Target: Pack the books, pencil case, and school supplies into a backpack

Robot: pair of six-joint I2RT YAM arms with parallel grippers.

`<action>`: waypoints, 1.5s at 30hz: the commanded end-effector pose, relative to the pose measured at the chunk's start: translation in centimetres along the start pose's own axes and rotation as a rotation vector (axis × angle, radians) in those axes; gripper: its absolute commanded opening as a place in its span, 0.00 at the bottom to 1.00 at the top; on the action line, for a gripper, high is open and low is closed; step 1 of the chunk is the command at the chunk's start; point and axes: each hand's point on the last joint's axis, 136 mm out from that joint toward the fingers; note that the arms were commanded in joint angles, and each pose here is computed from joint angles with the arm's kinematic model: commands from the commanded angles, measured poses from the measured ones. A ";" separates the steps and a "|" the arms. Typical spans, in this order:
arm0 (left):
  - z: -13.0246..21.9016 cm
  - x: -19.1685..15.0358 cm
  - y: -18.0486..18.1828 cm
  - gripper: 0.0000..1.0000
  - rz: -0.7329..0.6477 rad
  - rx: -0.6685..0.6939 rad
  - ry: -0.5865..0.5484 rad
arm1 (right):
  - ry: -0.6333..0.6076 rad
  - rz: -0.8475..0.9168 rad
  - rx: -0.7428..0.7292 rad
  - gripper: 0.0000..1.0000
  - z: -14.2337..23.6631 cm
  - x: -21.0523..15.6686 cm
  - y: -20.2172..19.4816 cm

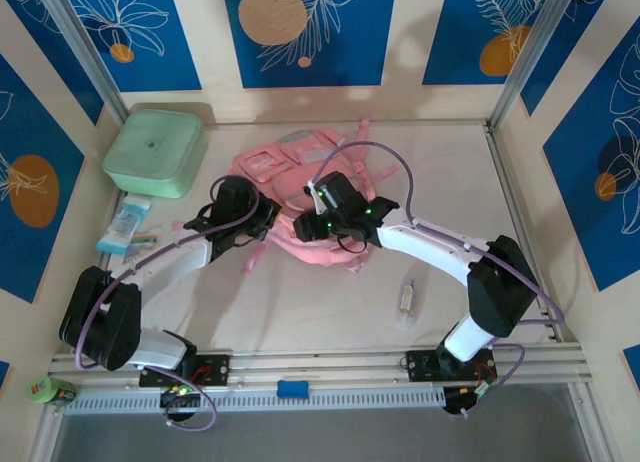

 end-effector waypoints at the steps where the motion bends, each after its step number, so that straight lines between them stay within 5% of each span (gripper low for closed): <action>1: 0.1 0.9 -1.3 0.00 0.009 -0.063 -0.035 | -0.129 0.024 0.128 0.58 2.0 3.5 2.4; 4: 0.2 0.0 -2.2 0.24 0.005 -0.090 -0.028 | -0.102 0.029 0.137 0.57 1.3 3.0 2.4; 13: -0.9 -2.1 -1.9 0.32 0.105 -0.100 -0.059 | -0.115 0.018 0.170 0.52 1.3 3.0 2.5; 19: -2.1 -3.3 -2.3 0.30 0.157 -0.118 -0.064 | -0.106 0.017 0.169 0.48 1.0 2.8 2.0; 28: -1.8 -2.2 -3.1 0.00 0.134 -0.097 -0.113 | -0.095 0.035 0.131 0.45 0.4 2.2 0.6; 45: -1.0 -1.2 -4.5 0.00 0.137 -0.137 -0.117 | 0.024 0.163 0.090 0.41 -1.0 -1.9 1.4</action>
Point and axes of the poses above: each hand's point on the last joint's axis, 136 mm out from that joint toward the fingers, its own z axis back along the fingers, its own y axis along the line the jaws close on, x = y × z, and after that the axes turned 11 degrees about -z, right-handed
